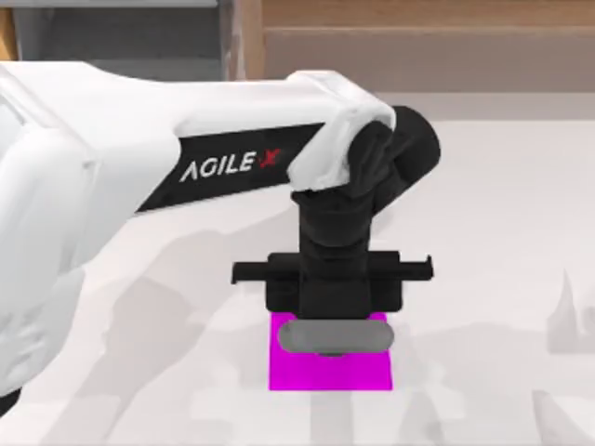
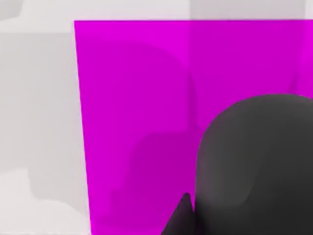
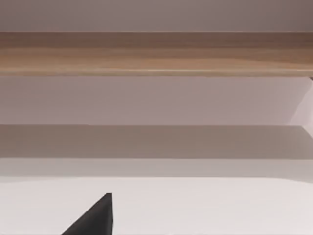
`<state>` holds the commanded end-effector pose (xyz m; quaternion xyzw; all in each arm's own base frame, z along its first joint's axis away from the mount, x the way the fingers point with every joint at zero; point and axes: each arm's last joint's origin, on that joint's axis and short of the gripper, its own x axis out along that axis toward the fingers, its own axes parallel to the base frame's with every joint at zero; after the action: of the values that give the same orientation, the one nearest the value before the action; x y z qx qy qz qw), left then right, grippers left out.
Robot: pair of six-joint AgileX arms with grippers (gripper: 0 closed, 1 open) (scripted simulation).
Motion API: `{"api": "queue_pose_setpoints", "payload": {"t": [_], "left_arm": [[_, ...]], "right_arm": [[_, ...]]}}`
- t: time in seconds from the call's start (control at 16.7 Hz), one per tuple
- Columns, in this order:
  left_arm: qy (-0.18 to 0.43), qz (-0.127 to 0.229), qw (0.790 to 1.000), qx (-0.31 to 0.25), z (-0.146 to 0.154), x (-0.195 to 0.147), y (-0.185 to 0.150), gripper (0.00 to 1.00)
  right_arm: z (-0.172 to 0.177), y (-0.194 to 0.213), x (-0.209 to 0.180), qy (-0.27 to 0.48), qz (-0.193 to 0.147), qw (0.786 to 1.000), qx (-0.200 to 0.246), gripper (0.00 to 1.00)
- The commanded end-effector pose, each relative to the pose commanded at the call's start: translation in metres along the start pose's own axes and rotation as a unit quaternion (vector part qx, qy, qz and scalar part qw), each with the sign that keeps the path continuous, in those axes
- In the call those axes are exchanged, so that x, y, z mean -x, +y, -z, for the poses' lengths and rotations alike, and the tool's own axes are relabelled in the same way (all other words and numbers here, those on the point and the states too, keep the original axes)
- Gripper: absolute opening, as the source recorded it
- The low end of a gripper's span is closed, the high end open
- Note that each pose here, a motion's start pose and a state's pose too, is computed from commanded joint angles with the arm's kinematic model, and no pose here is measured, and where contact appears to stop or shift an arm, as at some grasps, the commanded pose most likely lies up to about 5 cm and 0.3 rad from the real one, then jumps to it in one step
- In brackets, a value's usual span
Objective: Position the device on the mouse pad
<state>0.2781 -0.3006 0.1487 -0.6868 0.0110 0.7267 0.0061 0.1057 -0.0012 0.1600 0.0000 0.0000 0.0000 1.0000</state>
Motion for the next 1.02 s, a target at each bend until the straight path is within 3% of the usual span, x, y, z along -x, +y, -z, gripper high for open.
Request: {"api": "queue_pose_setpoints", "payload": {"t": [0.54,1.02], "left_arm": [[0.021,0.006,1.0,-0.001,0.0022,-0.009,0.0017,0.0],[0.021,0.006,1.0,-0.001,0.0022,-0.009,0.0017,0.6]], "right_arm": [[0.0,0.0,0.0,0.0,0.0,1.0,0.0,1.0],[0.0,0.0,0.0,0.0,0.0,1.0,0.0,1.0]]}}
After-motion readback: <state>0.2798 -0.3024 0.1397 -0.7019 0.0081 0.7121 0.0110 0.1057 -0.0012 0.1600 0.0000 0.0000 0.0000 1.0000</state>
